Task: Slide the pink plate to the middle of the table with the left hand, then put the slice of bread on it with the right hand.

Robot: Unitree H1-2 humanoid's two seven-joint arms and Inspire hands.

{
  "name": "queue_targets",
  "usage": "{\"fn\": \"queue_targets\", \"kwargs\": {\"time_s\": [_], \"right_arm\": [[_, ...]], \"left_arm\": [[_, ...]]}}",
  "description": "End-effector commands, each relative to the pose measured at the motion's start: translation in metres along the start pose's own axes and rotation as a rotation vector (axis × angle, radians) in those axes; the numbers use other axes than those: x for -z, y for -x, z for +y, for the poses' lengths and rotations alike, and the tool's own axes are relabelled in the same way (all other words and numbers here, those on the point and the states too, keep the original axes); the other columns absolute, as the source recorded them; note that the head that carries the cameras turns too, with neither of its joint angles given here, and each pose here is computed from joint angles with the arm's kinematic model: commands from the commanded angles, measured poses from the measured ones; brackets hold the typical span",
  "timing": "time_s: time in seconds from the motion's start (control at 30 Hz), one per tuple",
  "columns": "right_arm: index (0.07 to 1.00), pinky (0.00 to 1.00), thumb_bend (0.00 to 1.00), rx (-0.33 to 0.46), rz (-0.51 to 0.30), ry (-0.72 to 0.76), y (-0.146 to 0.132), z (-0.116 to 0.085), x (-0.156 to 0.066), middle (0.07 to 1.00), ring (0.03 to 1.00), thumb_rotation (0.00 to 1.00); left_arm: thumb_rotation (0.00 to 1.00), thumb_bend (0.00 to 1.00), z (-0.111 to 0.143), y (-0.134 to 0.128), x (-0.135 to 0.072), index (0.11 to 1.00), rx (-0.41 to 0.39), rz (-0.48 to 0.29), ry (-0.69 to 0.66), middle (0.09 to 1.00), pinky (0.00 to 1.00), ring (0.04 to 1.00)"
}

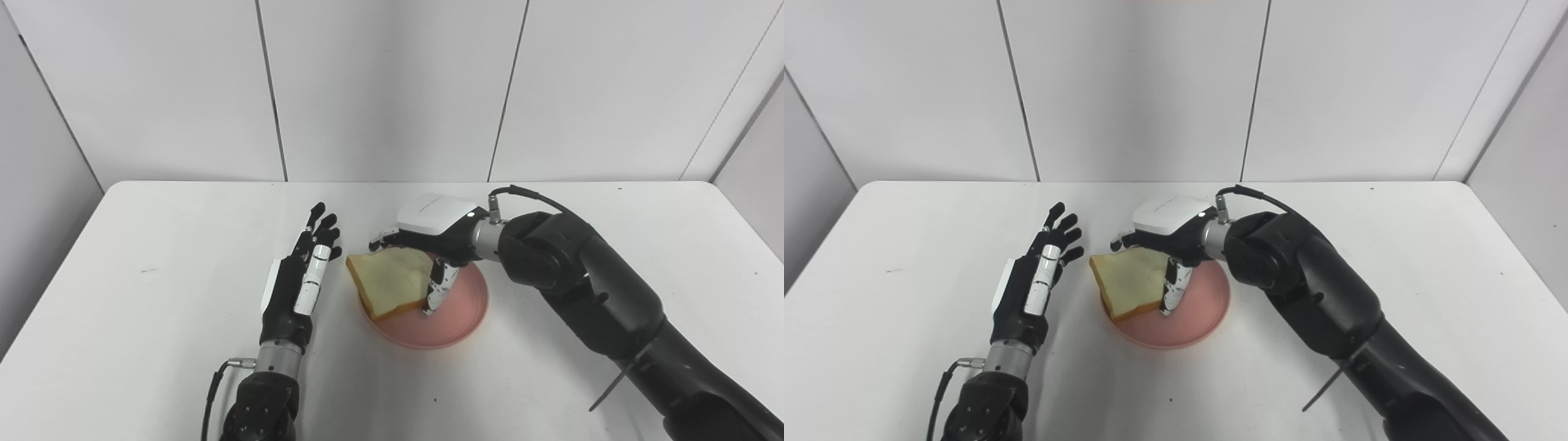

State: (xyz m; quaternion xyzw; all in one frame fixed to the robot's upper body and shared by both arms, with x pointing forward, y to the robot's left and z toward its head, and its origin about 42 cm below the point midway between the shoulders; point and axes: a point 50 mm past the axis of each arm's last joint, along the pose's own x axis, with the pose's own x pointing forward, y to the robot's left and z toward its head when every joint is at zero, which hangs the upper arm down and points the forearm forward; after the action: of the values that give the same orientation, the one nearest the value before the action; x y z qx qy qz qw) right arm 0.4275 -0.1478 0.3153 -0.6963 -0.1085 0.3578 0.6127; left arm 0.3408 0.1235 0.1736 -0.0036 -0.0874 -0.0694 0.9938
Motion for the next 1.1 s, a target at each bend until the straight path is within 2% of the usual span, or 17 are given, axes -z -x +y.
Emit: {"fn": "queue_targets", "kwargs": {"time_s": [0.0, 0.13, 0.2, 0.23, 0.33, 0.37, 0.4, 0.43, 0.47, 0.57, 0.7, 0.73, 0.87, 1.07], "right_arm": [[0.867, 0.68, 1.0, 0.068, 0.066, -0.026, 0.016, -0.022, 0.007, 0.873, 0.828, 0.25], [0.886, 0.77, 1.0, 0.165, 0.101, -0.226, 0.035, -0.025, 0.02, 0.917, 0.883, 0.31], [0.939, 0.83, 1.0, 0.248, 0.064, -0.329, 0.044, -0.021, 0.03, 0.945, 0.916, 0.49], [0.945, 0.84, 1.0, 0.289, 0.057, -0.385, 0.049, -0.018, 0.035, 0.948, 0.919, 0.51], [0.991, 0.83, 1.0, 0.39, 0.093, -0.533, 0.058, -0.002, 0.043, 0.974, 0.951, 0.79], [0.996, 0.83, 0.97, 0.427, 0.11, -0.596, 0.061, 0.006, 0.044, 0.99, 0.955, 0.91], [0.998, 0.83, 0.95, 0.467, 0.116, -0.668, 0.063, 0.015, 0.043, 0.995, 0.964, 0.96], [1.0, 0.87, 0.94, 0.513, 0.096, -0.761, 0.065, 0.026, 0.042, 0.998, 0.982, 0.98], [1.0, 0.9, 0.87, 0.557, 0.068, -0.841, 0.065, 0.038, 0.04, 0.999, 0.993, 0.99], [1.0, 0.92, 0.76, 0.677, 0.037, -1.016, 0.063, 0.074, 0.028, 1.0, 0.999, 1.0], [1.0, 0.94, 0.82, 0.75, 0.041, -1.199, 0.058, 0.109, 0.009, 1.0, 1.0, 1.0], [1.0, 0.99, 0.85, 0.765, 0.028, -1.271, 0.055, 0.117, 0.004, 1.0, 1.0, 1.0], [1.0, 1.0, 0.83, 0.813, 0.0, -1.408, 0.051, 0.139, -0.011, 1.0, 1.0, 1.0], [1.0, 1.0, 0.75, 0.875, -0.016, -1.544, 0.055, 0.156, -0.026, 1.0, 1.0, 1.0]], "left_arm": [[0.94, 0.72, -0.001, -0.007, -0.016, 0.933, 0.012, -0.08, -0.01, 0.932, 0.85, 0.907], [0.92, 0.73, 0.0, -0.006, -0.015, 0.934, 0.011, -0.082, 0.007, 0.935, 0.86, 0.91], [0.93, 0.71, 0.002, -0.005, -0.014, 0.935, 0.014, -0.093, 0.001, 0.938, 0.86, 0.914], [0.93, 0.71, 0.003, -0.005, -0.013, 0.936, 0.013, -0.096, 0.0, 0.939, 0.86, 0.915], [0.93, 0.72, 0.007, -0.004, -0.01, 0.932, 0.01, -0.098, -0.022, 0.935, 0.86, 0.921], [0.94, 0.73, 0.008, -0.003, -0.009, 0.934, 0.011, -0.103, -0.03, 0.935, 0.86, 0.923], [0.95, 0.73, 0.009, -0.003, -0.008, 0.935, 0.007, -0.108, -0.032, 0.936, 0.87, 0.925], [0.94, 0.74, 0.01, -0.002, -0.006, 0.931, 0.005, -0.11, -0.033, 0.933, 0.87, 0.923], [0.95, 0.74, 0.012, -0.002, -0.004, 0.932, 0.004, -0.111, -0.037, 0.932, 0.87, 0.922], [0.96, 0.74, 0.017, -0.001, 0.003, 0.939, 0.015, -0.114, -0.049, 0.937, 0.87, 0.929], [0.93, 0.75, 0.021, -0.001, 0.011, 0.943, 0.014, -0.115, -0.019, 0.943, 0.89, 0.936], [0.93, 0.78, 0.022, -0.001, 0.014, 0.945, 0.016, -0.111, -0.017, 0.946, 0.9, 0.937], [0.94, 0.8, 0.026, -0.002, 0.022, 0.938, 0.017, -0.12, -0.03, 0.939, 0.9, 0.929], [0.91, 0.79, 0.027, -0.002, 0.026, 0.945, 0.032, -0.12, 0.021, 0.956, 0.94, 0.945]]}}
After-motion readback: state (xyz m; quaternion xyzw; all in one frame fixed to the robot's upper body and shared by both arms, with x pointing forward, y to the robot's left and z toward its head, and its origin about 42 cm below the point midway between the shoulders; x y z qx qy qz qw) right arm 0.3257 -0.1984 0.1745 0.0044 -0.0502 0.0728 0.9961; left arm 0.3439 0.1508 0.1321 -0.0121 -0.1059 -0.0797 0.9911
